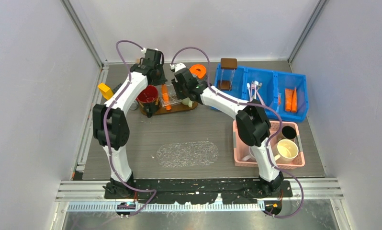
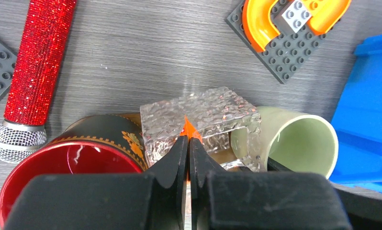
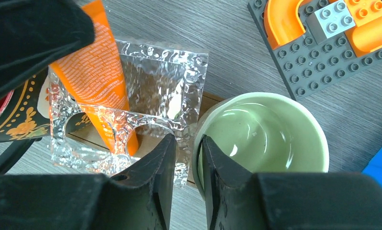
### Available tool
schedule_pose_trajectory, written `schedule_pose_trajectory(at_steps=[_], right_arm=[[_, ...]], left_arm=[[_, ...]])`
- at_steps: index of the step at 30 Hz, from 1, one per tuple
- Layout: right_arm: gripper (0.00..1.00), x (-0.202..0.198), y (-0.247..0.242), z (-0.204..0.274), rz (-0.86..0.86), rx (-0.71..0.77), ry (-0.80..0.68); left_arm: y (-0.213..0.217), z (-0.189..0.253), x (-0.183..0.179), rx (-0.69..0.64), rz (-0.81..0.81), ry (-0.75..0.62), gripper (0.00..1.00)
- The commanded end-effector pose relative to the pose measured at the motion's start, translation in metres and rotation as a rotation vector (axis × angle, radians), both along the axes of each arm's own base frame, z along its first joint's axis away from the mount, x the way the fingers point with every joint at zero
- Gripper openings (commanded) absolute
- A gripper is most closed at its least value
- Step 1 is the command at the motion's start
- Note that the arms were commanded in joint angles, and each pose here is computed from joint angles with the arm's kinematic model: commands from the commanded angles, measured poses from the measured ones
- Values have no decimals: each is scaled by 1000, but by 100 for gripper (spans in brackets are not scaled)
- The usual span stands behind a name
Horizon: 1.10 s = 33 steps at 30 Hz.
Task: Prepare toiletry sets of a toothbrush and toothpaste on the tray
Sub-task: Adjust the toothpaste in the toothpaste holder.
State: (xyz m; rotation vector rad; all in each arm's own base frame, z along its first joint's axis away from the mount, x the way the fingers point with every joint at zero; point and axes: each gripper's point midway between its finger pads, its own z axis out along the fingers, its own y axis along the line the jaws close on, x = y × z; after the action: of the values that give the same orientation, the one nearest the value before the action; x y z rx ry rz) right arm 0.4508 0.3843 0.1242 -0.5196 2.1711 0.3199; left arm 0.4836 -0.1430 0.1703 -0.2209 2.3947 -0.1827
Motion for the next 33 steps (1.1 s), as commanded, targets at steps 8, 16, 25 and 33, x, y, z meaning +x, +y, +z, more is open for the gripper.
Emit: schedule_pose_trajectory(at_steps=[8,16,25,33], right_arm=[[8,-7,-10,-22,-78,-73,120],[4,-8,-7,-11,-78,-67,144],[9,-9,-6,3,-88,-64,164],[24,-5,-5,-8,-114,-64,171]], left_arm=[[9,111,9,-123,68,-433,0],[1,103,1,-141,13,-450,0],[-13,98,-14,-117,-60,-453,0],[-7,72,-18,-56,-44,-287,0]])
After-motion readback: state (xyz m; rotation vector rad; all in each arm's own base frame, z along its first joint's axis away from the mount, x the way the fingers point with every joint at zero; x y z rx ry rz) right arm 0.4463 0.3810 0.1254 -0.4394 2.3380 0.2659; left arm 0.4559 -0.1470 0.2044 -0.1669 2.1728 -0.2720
